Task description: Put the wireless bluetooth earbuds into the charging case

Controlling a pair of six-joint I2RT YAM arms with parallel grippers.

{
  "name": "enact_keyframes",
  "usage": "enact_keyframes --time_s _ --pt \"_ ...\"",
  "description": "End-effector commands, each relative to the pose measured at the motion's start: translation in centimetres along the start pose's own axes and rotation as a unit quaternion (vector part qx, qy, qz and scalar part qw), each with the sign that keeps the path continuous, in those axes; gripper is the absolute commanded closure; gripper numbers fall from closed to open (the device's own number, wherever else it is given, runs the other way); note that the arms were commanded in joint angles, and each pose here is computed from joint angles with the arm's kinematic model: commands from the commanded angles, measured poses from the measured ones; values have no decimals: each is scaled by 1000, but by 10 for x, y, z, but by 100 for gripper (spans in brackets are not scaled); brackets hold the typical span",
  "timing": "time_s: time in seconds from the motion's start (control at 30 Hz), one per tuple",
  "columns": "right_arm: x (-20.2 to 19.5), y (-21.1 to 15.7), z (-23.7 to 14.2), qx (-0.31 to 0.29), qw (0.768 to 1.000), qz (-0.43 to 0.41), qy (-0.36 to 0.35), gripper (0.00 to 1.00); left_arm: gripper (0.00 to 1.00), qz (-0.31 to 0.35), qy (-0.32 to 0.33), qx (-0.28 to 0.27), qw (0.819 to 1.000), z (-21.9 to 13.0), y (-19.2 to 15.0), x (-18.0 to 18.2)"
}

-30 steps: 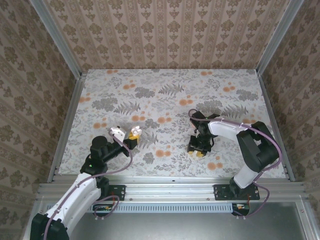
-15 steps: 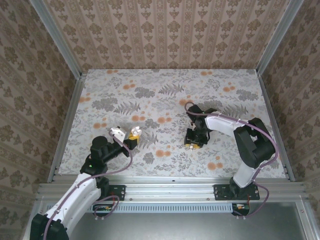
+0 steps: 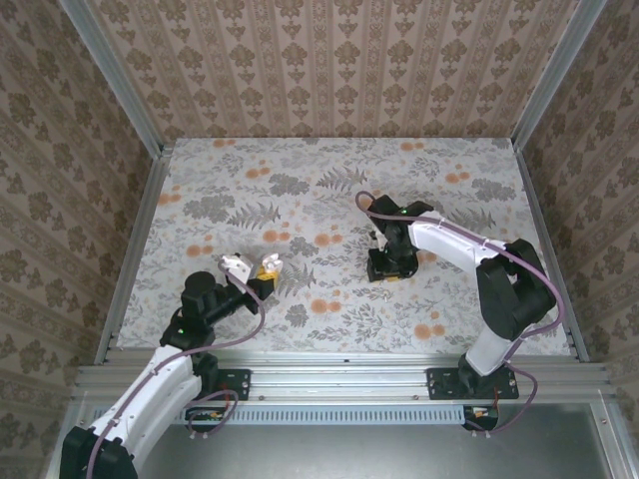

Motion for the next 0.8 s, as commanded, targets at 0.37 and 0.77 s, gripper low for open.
enact_keyframes --time_s 0.37,0.77 --pt "-4 -3 28 80 996 -15 -32 61 100 21 -3 -21 1000 -2 17 -6" --pt "-5 -4 47 109 993 -4 -40 61 100 22 -3 -20 1000 -2 18 -6"
Point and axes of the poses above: each hand's point on the last joint's axis, 136 mm out from that joint toward the fingers, its own z axis out along the fingers, its own x axis along the line the jaws close on, y = z × x, the point moved 10 cm from there along -z, back along the fingers, and after that the axes turned 11 degrees about -z, right-handed, at the moved point
